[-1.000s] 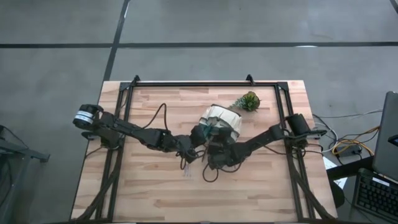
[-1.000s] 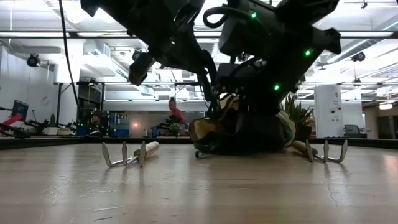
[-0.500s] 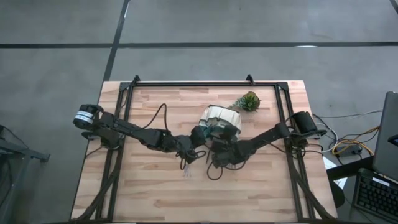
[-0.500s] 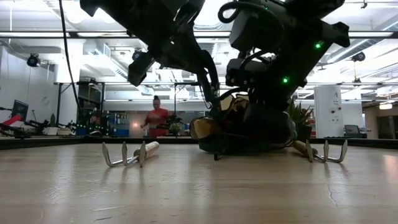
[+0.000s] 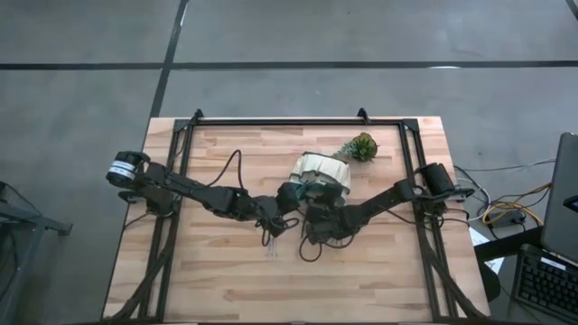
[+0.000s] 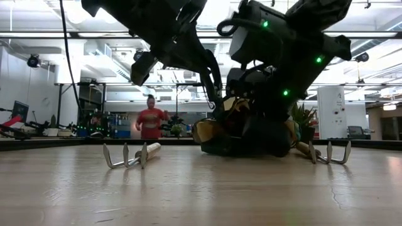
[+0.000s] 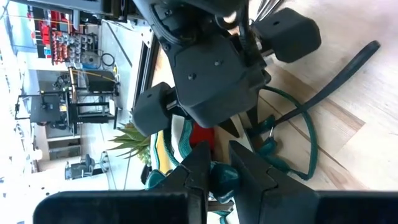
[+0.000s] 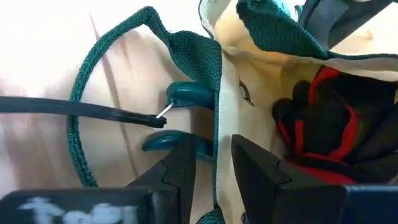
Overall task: Pick & Place Garden tools in Gardening bag
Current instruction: Put the shear scissors into the gardening bag
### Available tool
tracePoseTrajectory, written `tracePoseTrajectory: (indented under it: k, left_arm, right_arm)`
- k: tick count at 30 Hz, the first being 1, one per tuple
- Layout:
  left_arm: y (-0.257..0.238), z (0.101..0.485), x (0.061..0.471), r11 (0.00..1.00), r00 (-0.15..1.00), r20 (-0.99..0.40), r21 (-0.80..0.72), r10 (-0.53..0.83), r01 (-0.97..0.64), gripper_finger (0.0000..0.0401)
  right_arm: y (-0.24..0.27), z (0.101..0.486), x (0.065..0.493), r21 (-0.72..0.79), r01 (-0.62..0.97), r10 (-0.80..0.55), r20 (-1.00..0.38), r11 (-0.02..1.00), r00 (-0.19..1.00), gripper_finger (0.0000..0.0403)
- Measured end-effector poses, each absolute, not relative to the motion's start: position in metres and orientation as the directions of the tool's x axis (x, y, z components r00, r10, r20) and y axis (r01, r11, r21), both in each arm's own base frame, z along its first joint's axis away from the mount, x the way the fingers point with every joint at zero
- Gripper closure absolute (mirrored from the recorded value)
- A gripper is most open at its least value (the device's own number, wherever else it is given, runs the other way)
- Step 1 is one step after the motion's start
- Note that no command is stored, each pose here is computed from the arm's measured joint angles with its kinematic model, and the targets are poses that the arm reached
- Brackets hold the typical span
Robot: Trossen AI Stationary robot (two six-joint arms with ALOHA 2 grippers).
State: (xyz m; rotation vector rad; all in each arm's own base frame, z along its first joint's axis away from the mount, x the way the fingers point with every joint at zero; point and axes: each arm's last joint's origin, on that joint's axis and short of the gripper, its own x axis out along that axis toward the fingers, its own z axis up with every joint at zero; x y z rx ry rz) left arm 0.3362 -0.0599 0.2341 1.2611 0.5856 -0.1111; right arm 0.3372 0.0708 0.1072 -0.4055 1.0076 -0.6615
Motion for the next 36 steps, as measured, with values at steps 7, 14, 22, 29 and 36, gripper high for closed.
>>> tracePoseTrajectory:
  k: [7, 14, 22, 29, 36]
  left_arm:
    - [-0.06, 0.234, 0.336, 0.324, 0.849, -0.473, 0.862, 0.234, 0.391, 0.0357]
    - [-0.06, 0.234, 0.336, 0.327, 0.851, -0.471, 0.862, 0.231, 0.388, 0.0357]
    - [-0.06, 0.234, 0.336, 0.335, 0.852, -0.47, 0.861, 0.231, 0.384, 0.0357]
    - [-0.06, 0.233, 0.336, 0.341, 0.849, -0.477, 0.856, 0.227, 0.389, 0.0357]
    - [-0.061, 0.233, 0.336, 0.343, 0.848, -0.48, 0.854, 0.227, 0.392, 0.0357]
  right_arm:
    - [0.065, 0.105, 0.338, -0.626, 0.338, -0.711, -0.61, 0.703, 0.35, 0.0319]
    - [0.055, 0.105, 0.339, -0.624, 0.357, -0.719, -0.614, 0.695, 0.327, 0.0356]
    - [0.057, 0.106, 0.339, -0.634, 0.343, -0.721, -0.61, 0.693, 0.33, 0.0395]
    - [0.078, 0.134, 0.332, -0.627, 0.326, -0.704, -0.587, 0.708, 0.4, 0.0395]
    - [0.091, 0.163, 0.324, -0.52, 0.285, -0.589, -0.652, 0.806, 0.478, 0.0395]
